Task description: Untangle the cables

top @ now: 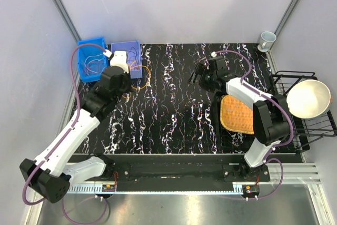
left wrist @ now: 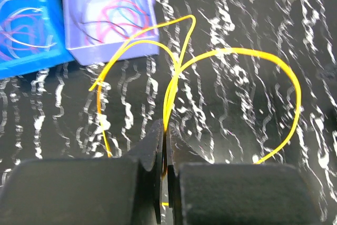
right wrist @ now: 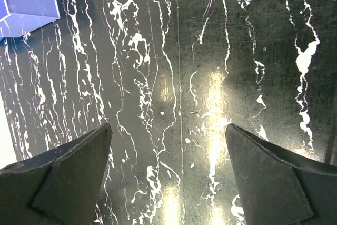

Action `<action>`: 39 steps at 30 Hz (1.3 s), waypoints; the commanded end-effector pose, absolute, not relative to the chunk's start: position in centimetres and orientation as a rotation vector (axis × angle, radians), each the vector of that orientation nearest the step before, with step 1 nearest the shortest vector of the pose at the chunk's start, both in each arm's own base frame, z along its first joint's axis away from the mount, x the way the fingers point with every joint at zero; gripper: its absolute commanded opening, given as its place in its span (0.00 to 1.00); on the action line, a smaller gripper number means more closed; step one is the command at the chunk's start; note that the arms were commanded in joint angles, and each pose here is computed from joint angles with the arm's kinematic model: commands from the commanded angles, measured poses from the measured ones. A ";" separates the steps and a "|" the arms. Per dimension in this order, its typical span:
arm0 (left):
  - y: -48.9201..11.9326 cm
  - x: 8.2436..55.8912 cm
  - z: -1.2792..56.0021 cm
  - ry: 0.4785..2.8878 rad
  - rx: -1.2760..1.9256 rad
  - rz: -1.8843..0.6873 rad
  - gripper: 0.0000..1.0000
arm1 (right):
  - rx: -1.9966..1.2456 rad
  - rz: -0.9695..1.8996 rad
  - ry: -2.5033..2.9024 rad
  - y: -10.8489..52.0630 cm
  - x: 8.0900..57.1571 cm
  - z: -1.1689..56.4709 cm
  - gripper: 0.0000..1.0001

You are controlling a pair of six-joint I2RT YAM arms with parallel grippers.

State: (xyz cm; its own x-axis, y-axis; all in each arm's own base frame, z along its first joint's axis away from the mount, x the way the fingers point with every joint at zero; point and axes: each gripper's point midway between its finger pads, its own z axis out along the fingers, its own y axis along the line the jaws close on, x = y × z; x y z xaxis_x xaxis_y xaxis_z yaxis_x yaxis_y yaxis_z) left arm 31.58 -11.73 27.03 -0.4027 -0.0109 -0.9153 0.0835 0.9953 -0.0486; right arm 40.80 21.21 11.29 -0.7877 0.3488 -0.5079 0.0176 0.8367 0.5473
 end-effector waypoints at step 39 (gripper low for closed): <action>-2.7 41.6 33.9 2.069 -0.278 -0.099 0.00 | 0.247 0.812 2.334 22.4 40.9 13.8 0.93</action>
State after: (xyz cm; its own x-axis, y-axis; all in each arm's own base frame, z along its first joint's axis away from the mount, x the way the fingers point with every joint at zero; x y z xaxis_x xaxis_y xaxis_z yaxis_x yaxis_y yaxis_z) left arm 39.86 -6.28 31.79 -0.5412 -0.1743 -0.8226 -0.0274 0.9814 -0.1899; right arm 40.65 21.61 11.48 -0.7943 0.3557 -0.4926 0.0164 0.8230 0.5679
